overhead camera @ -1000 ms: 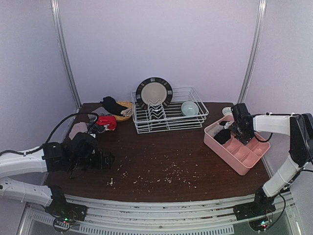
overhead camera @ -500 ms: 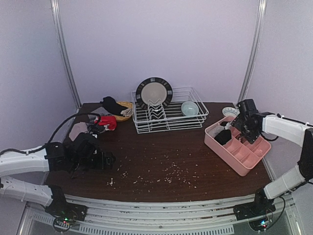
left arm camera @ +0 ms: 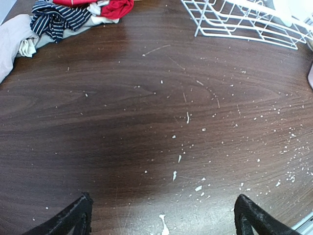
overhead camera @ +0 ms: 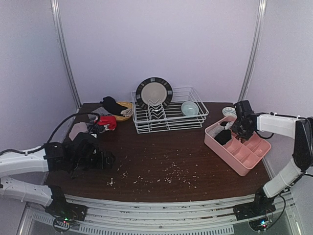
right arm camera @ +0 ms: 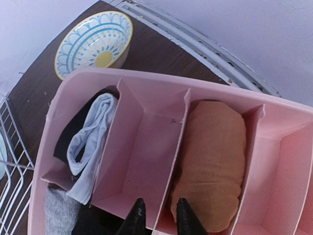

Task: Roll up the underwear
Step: Reset both arms

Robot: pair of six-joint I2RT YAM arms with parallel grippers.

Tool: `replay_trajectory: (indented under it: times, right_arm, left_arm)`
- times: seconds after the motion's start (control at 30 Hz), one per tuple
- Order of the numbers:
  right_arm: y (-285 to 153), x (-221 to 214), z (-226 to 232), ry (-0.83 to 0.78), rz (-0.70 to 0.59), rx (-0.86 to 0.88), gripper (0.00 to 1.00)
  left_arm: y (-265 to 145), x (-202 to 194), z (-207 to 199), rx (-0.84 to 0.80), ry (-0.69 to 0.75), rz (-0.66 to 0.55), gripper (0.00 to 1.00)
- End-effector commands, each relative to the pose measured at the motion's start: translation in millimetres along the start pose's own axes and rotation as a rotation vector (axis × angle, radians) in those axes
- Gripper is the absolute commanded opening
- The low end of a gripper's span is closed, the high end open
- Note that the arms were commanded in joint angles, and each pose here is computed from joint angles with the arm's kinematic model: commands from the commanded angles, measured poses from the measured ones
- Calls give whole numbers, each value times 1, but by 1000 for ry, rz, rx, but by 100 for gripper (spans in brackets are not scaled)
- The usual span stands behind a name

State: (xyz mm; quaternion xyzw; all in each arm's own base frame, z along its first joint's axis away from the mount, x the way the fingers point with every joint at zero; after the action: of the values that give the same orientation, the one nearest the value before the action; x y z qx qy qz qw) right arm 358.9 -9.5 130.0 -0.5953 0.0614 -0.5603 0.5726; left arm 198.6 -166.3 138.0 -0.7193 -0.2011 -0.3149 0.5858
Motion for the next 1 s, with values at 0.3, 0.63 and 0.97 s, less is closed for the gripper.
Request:
replay_trajectory:
  times: [0.3,0.63,0.97]
  right_arm:
    - [-170,-21,60,-346,-233,604,100]
    - [-205,-34,40,-225,-534,650,100]
    - [-122,-16,-28,-404,-765,338,100]
  left_arm:
    - [-17,47,24,39,-15,-113,98]
    - [-44,107,87,317,-106,-390,98]
    - [-10,102,143,596,77,-531,98]
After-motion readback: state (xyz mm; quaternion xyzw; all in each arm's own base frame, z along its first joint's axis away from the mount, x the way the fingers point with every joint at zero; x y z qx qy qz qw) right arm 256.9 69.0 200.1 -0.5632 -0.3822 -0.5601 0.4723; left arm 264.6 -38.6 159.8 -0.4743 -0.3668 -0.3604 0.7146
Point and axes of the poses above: each gripper's point midway between its finger pads, its own y axis out along the fingers, its own z axis along the line the jaws close on, x = y × z, the point moved 3 cm from there along -y, back along the fingers, and after that the axes turned 8 degrees about y, right-handed, at the moved point
